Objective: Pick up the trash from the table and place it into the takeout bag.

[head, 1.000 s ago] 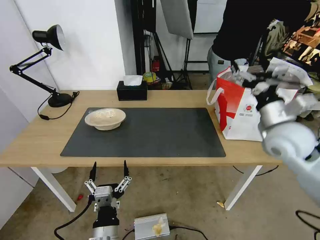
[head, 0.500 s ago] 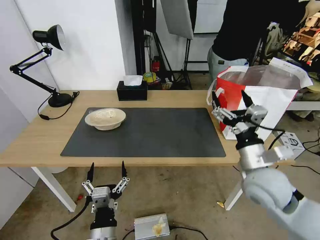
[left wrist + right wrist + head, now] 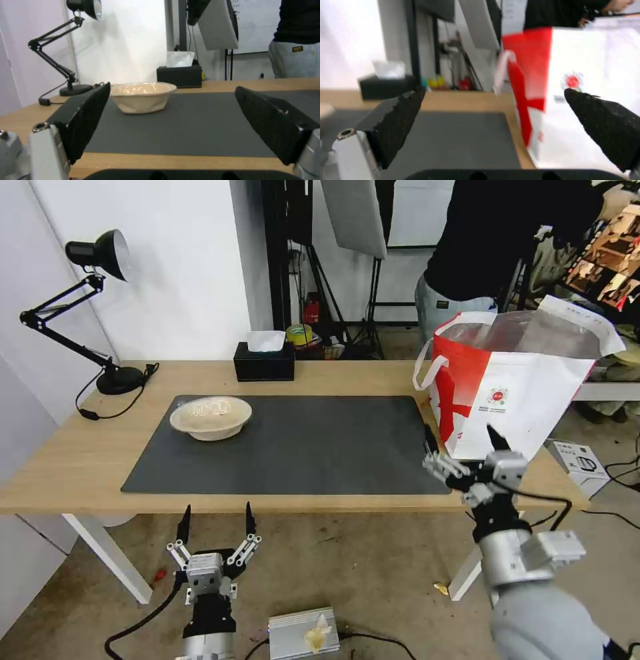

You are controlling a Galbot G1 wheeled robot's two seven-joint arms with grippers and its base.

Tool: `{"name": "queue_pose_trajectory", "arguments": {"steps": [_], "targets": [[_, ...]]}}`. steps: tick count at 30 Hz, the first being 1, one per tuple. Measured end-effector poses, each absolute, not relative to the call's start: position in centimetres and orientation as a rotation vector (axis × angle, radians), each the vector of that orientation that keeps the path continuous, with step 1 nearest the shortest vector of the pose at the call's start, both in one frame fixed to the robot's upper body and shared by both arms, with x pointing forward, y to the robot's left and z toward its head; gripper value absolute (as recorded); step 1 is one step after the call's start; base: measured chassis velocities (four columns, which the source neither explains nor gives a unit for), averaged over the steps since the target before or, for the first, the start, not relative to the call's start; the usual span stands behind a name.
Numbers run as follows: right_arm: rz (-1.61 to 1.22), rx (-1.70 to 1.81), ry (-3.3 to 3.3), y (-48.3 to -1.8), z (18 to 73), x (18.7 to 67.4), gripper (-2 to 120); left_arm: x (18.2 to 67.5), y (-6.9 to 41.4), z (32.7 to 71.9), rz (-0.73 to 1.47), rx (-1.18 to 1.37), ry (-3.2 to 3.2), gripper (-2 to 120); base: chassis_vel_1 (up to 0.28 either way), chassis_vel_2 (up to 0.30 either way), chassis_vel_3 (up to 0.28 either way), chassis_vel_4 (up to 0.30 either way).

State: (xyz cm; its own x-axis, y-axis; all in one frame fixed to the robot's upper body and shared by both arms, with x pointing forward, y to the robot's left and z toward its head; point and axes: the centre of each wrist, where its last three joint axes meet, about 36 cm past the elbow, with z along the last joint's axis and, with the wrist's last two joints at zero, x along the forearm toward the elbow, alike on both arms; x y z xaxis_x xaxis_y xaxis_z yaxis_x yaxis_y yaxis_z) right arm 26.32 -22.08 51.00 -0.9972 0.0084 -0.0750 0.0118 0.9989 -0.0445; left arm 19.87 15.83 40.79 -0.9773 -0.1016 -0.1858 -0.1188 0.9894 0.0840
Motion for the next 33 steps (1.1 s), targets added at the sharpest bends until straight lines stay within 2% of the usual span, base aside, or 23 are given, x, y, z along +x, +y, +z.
{"name": "queue_pose_trajectory", "arguments": {"steps": [15, 33], "targets": [[-0.181, 0.067, 3.231, -21.1, 50.5, 22.1, 100, 19.8, 15.8, 40.5, 0.143, -0.154, 2.957, 100, 0.000, 0.000, 0.000, 0.000], [-0.207, 0.032, 3.246, -21.0, 50.2, 21.8, 100, 19.8, 15.7, 40.5, 0.140, -0.152, 2.956, 100, 0.000, 0.000, 0.000, 0.000]]}}
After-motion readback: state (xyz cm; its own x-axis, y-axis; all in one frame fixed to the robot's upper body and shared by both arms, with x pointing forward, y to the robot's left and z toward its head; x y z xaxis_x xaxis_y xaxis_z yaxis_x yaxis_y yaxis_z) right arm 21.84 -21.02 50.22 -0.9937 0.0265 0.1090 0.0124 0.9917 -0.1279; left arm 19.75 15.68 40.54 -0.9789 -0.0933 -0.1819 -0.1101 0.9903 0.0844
